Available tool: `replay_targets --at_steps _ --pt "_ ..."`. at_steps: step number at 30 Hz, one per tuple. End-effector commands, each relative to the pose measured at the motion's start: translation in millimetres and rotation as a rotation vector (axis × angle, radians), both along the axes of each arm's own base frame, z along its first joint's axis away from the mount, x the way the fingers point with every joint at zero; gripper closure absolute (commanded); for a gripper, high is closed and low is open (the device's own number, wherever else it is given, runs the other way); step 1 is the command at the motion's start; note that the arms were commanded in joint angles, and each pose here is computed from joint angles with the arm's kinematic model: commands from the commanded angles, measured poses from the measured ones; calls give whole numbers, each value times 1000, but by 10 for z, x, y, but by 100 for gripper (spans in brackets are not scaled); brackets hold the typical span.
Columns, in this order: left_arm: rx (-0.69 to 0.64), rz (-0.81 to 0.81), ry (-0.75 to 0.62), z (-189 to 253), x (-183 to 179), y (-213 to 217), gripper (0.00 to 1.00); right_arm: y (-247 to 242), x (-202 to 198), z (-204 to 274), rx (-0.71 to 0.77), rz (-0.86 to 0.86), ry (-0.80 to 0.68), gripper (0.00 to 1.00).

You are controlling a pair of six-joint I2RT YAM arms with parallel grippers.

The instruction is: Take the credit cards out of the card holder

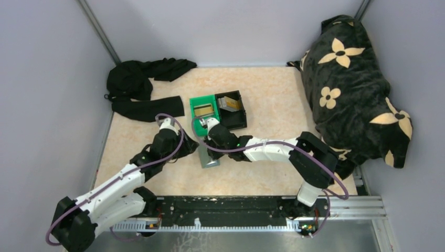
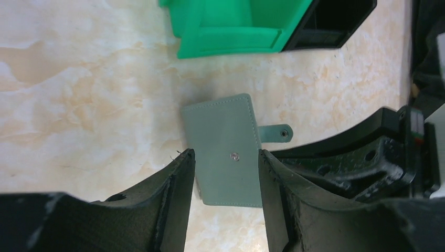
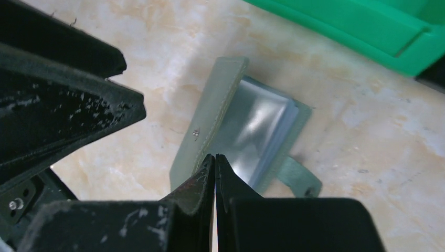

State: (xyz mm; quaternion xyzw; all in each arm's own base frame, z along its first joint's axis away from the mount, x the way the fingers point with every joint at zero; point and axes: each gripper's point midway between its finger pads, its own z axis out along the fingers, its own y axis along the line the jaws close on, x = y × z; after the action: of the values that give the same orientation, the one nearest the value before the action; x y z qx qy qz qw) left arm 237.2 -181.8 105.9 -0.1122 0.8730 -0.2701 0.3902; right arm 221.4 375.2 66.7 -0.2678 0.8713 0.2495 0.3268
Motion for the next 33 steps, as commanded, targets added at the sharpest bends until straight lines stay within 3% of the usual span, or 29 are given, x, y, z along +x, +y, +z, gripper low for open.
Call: replay_targets --at_steps 1,6,13,21,26,33 --pt "28 122 -65 246 88 242 45 377 -87 280 84 90 -43 100" --pt "26 226 -111 401 90 450 41 537 -224 191 89 143 -18 100" --pt "-1 192 -111 348 67 381 43 744 -322 -54 91 210 36 100" --pt "9 126 8 20 44 192 41 825 -398 -310 102 243 97 100" --pt "24 84 85 -207 -8 106 46 806 -381 -359 115 240 117 100" --pt "133 107 241 -715 -206 258 48 715 -329 -219 162 212 102 100"
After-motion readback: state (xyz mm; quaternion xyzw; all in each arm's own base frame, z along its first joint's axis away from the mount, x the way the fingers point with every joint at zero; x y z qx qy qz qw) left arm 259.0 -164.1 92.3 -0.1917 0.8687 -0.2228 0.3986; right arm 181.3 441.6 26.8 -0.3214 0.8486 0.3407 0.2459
